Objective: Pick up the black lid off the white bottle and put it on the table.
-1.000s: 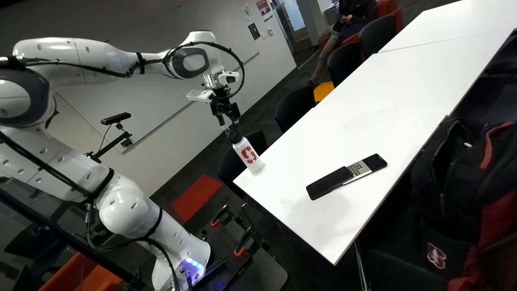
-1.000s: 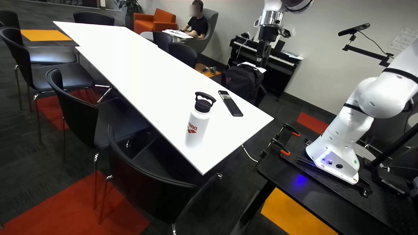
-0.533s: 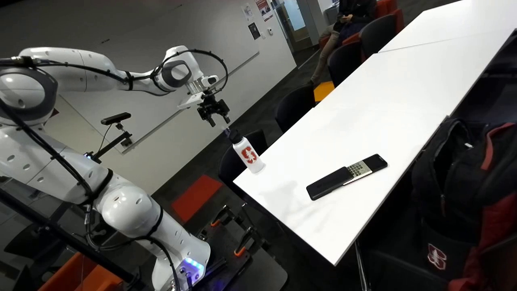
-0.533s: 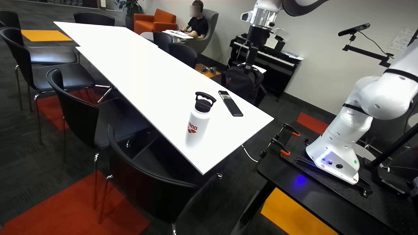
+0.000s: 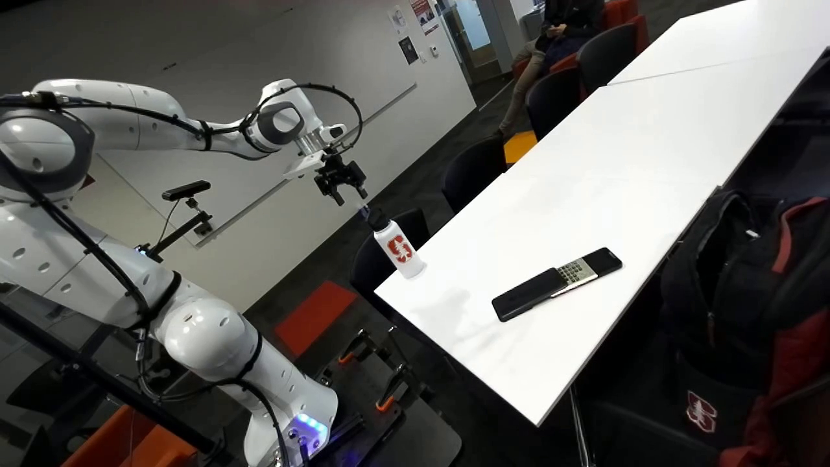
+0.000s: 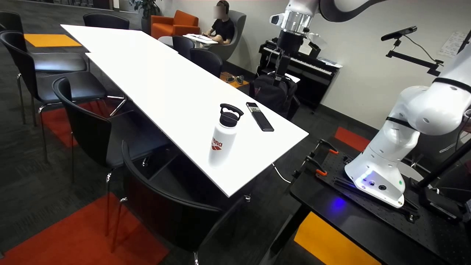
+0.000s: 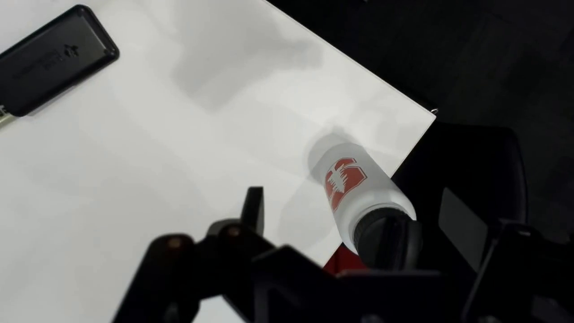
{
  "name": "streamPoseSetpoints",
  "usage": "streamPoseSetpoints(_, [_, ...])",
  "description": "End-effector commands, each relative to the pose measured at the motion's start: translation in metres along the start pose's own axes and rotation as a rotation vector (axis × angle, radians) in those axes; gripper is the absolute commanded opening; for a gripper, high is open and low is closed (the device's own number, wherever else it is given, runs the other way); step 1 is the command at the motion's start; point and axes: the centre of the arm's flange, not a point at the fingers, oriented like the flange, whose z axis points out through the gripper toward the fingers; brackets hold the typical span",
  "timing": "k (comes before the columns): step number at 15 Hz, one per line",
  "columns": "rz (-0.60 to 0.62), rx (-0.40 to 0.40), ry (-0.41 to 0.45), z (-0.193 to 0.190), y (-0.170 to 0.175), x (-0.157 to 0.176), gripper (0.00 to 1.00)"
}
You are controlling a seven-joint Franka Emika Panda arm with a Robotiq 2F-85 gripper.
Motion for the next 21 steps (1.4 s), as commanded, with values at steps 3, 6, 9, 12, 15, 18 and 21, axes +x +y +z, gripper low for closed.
streamPoseSetpoints(3, [0.033, 0.019, 0.060, 0.008, -0.029, 0.042, 1.00])
streamPoseSetpoints(6, [0.111, 0.005, 0.136, 0.016, -0.053, 0.065, 1.00])
streamPoseSetpoints(9, [0.173, -0.009, 0.190, 0.029, -0.070, 0.086, 1.00])
streamPoseSetpoints(12, [0.207, -0.041, 0.205, 0.042, -0.075, 0.100, 1.00])
streamPoseSetpoints(15, [0.213, -0.042, 0.176, 0.057, -0.075, 0.106, 1.00])
streamPoseSetpoints(18, [0.208, -0.038, 0.154, 0.073, -0.075, 0.110, 1.00])
streamPoseSetpoints(21, [0.198, -0.044, 0.134, 0.090, -0.074, 0.113, 1.00])
